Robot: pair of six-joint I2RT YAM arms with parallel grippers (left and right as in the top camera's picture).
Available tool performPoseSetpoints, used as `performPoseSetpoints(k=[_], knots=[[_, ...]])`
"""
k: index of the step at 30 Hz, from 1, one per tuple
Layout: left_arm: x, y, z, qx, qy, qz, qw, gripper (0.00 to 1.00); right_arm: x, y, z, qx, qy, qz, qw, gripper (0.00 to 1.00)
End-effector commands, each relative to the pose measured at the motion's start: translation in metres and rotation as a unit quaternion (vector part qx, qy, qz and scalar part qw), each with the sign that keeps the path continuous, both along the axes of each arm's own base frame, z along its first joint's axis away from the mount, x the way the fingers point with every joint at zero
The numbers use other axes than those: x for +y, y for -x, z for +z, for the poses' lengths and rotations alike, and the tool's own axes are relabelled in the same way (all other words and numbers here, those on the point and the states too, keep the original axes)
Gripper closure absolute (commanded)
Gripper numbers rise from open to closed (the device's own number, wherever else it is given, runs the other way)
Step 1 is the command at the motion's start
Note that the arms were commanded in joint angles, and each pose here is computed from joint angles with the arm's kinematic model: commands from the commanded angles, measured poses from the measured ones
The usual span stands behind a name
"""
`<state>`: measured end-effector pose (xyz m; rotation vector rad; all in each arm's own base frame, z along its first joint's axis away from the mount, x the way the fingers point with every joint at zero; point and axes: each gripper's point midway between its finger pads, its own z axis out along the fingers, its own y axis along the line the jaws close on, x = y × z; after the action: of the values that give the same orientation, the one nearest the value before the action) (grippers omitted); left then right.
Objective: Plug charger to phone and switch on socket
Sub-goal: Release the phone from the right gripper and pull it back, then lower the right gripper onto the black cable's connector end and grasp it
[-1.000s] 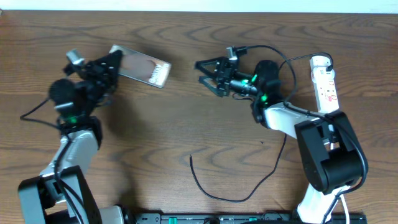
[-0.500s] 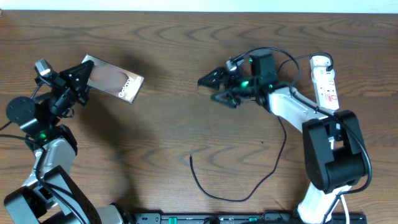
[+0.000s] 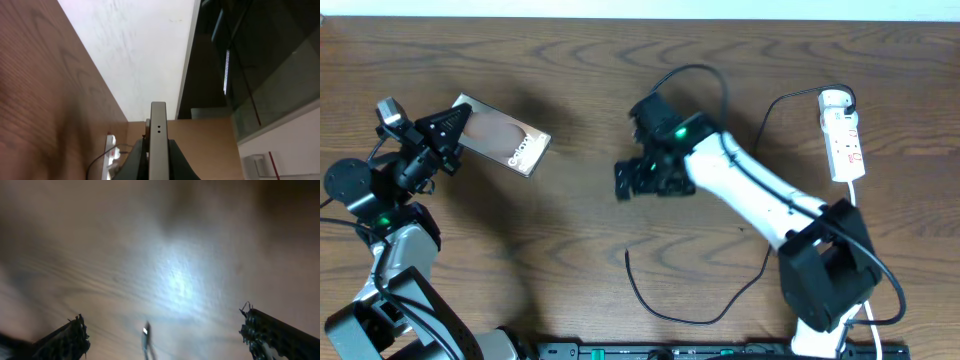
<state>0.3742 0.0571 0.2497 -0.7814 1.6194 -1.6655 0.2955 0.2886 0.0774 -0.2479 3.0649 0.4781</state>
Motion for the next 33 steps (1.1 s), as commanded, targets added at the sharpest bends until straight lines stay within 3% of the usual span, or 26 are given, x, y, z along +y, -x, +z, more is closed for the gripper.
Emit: performPoseSetpoints(k=[1,24,33], knots=[[0.007,0.005,0.008,-0.013,-0.012,0.0,1.0,0.93,-0.011,0.005,-0.003,-0.035,0.082,-0.019,0.996,0.02],[0.021,0.014,0.007,-0.015,-0.022,0.005,1.0,0.93,0.012,0.106,-0.032,-0.002,0.162,-0.019,0.987,0.15],[0.044,0.019,0.007,-0.018,-0.027,0.039,0.999,0.93,0.01,0.122,-0.053,0.029,0.152,-0.018,0.988,0.38]])
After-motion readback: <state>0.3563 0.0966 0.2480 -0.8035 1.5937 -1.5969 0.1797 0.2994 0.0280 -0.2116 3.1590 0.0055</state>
